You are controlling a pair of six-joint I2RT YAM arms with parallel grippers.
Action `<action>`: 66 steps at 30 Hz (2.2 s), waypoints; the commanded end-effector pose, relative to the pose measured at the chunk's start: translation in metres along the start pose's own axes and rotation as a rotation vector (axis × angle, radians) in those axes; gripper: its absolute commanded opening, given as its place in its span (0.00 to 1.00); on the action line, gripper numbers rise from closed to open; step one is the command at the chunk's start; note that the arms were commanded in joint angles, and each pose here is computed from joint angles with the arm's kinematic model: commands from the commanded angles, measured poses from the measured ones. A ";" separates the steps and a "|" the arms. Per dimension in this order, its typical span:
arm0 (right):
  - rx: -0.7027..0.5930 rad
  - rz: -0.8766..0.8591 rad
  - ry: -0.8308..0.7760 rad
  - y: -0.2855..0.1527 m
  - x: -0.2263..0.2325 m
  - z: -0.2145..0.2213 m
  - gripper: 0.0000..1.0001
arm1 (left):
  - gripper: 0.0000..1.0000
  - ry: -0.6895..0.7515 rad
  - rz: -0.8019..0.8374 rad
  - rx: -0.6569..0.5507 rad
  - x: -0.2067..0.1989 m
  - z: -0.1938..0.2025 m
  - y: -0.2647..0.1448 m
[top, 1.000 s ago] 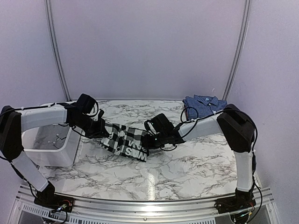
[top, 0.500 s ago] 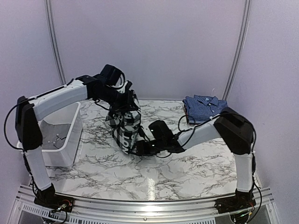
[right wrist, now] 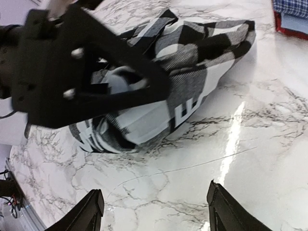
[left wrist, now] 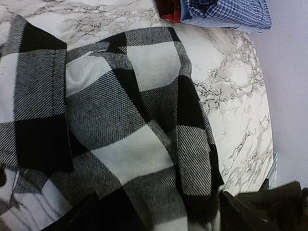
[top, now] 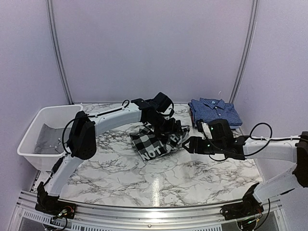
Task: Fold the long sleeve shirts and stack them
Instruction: Turn over the square-folded shirt at the center of the board, then move the square-folded shirt to the center of the board.
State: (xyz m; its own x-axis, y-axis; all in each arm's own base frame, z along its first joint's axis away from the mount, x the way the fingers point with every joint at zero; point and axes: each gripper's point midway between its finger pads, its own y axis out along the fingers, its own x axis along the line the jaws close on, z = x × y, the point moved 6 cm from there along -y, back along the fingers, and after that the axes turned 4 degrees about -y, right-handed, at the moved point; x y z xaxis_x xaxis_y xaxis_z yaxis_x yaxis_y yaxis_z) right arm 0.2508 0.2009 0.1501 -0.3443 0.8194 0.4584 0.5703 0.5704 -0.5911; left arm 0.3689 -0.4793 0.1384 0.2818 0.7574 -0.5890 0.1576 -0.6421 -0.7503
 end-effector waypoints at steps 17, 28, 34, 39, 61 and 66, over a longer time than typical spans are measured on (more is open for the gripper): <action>0.033 0.251 -0.240 0.053 -0.009 -0.066 0.60 | 0.96 -0.085 -0.121 -0.240 0.072 0.040 -0.154; 0.170 0.313 -0.069 0.029 -0.050 0.022 0.04 | 0.96 -0.087 -0.076 -0.153 0.097 0.069 -0.132; 0.174 0.268 -0.036 0.026 -0.049 0.031 0.13 | 0.95 -0.077 0.018 -0.127 0.100 0.077 -0.109; 0.111 0.260 -0.051 0.015 -0.037 0.001 0.40 | 0.94 -0.017 0.145 -0.177 0.089 0.079 -0.099; 0.178 -0.043 0.012 0.085 -0.041 -0.005 0.27 | 0.27 -0.086 0.012 -0.145 0.094 0.101 -0.076; 0.250 -0.148 -0.081 0.110 0.005 0.013 0.25 | 0.26 -0.139 -0.065 -0.142 0.108 0.140 -0.108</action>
State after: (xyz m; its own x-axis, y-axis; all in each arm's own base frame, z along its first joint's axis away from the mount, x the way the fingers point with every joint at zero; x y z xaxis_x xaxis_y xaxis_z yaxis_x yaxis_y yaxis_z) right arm 0.3154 0.2220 0.0748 -0.3434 0.8102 0.4751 0.4024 0.5840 -0.7050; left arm 0.2780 -0.3372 0.1037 0.1910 0.7597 -0.6216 0.2833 -0.6489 -0.7061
